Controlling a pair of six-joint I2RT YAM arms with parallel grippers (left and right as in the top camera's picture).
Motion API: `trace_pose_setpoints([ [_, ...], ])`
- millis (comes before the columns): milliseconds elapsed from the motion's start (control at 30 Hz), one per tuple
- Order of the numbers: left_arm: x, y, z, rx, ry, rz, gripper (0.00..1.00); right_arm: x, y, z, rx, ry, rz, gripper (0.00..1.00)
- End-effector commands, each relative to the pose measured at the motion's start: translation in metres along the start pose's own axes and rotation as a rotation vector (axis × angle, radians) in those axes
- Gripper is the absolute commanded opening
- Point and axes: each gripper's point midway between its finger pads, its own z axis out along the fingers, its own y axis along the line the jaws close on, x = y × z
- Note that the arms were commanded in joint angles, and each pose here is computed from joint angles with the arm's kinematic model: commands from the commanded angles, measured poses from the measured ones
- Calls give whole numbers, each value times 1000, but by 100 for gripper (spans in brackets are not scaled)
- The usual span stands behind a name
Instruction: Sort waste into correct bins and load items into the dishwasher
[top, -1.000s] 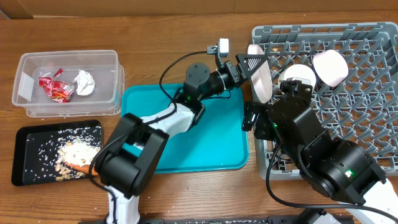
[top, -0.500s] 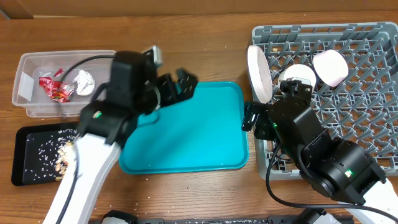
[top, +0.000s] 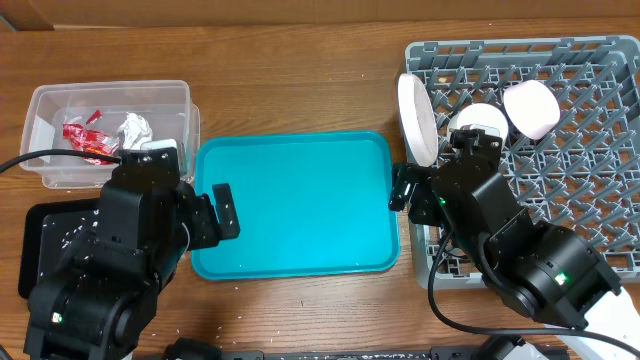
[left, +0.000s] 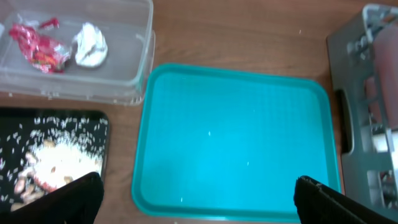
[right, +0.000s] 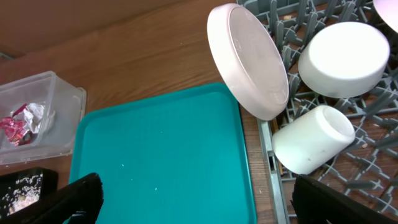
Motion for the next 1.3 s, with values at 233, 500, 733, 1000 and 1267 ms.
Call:
trace_pose_setpoints([
  [233,-6,0,11,-41,16,8,100,-29,-27,-68,-92,-183,99,100],
  [500,-3,-2,28,-63,70,20,100,-42,-130,-134,141,-504,301,100],
  [733,0,-4,45,-86,123,31,100,-25,-159,-120,121,-702,400,100],
  [1000,5,-6,68,-116,196,47,100,21,-164,-28,-18,-737,398,100],
  [1267,13,-8,92,-149,274,63,100,42,-158,25,-124,-732,381,100],
])
